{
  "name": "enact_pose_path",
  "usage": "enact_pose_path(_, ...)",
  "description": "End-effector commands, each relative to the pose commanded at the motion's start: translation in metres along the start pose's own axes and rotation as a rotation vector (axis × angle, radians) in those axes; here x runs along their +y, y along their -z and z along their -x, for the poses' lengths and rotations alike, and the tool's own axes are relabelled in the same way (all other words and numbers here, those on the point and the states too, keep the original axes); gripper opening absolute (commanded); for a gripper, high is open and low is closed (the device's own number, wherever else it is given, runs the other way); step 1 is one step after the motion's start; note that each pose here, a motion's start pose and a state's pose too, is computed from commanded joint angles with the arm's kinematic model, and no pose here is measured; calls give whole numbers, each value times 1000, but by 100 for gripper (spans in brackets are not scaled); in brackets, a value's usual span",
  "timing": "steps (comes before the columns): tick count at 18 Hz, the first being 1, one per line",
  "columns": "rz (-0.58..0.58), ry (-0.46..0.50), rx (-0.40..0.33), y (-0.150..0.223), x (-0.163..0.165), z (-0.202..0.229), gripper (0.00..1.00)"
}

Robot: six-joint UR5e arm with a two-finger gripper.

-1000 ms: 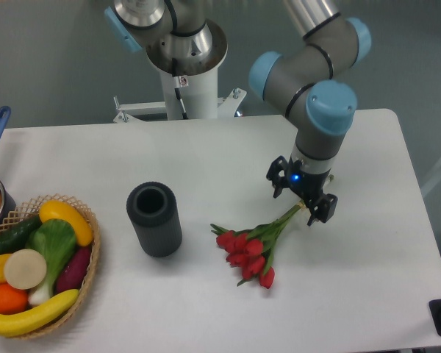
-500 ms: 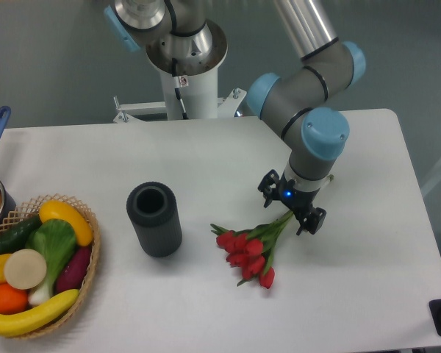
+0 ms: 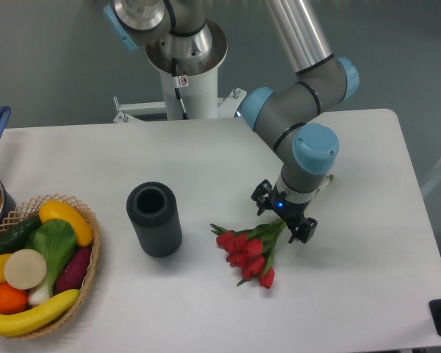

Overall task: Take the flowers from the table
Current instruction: 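Lower the gripper around the tulip stems just above the flower heads, then close the gripper on the tulip stems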

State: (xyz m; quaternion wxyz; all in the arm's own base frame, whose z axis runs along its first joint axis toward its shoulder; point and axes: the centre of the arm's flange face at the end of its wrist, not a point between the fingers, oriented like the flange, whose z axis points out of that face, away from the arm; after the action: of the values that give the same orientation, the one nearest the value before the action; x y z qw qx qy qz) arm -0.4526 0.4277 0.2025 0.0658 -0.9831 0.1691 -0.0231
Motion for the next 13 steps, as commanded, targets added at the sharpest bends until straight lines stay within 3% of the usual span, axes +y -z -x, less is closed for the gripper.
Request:
enact_pose_path(3,5,-3,-1,-1,0,-1,98)
enact_pose_path(6,5,-3,1,-1,0,-1,75)
enact_pose_path(13,5,-2,-1,-1,0,0,53)
